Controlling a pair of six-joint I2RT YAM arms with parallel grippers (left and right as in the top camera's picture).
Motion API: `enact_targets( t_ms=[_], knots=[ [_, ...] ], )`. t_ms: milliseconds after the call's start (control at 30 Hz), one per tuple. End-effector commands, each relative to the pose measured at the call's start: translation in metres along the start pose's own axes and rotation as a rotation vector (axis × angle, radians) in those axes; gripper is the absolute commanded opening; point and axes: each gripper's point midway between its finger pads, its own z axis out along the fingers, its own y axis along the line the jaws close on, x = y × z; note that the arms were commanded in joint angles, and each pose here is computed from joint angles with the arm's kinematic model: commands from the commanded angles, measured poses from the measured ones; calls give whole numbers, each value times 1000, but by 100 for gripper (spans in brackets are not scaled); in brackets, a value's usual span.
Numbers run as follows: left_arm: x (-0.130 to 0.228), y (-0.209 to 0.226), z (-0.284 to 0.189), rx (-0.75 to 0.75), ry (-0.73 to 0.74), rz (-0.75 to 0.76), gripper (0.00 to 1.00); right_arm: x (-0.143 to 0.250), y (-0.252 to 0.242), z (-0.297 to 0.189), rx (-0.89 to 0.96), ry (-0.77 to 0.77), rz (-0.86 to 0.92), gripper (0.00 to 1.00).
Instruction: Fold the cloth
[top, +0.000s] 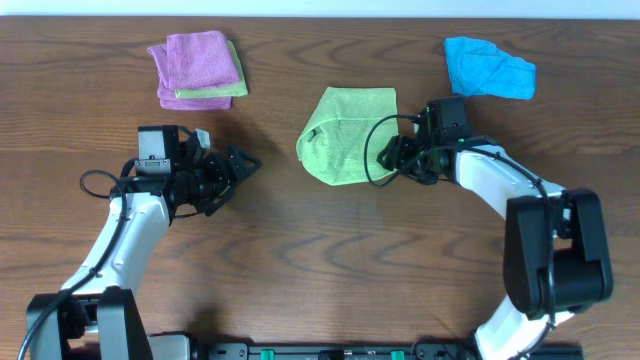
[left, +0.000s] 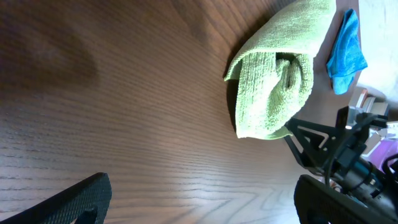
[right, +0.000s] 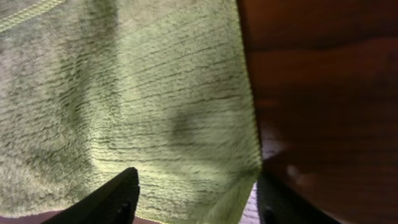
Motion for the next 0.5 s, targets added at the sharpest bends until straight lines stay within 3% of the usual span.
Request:
enact_targets(
  t_ms=[0,133,233,467],
  knots=[
    [-2,-5,0,11,2,5,95,10,2,9,-13,36,21,53],
    [-2,-5,0,10,1,6,95,8,2,9,-11,29,19,35],
    [-2,-5,0,9,0,6,95,8,1,9,-10,29,20,4],
    [-1,-7,1,12,3,11,95,0,-3,-26,43,-19,-48,1]
  ],
)
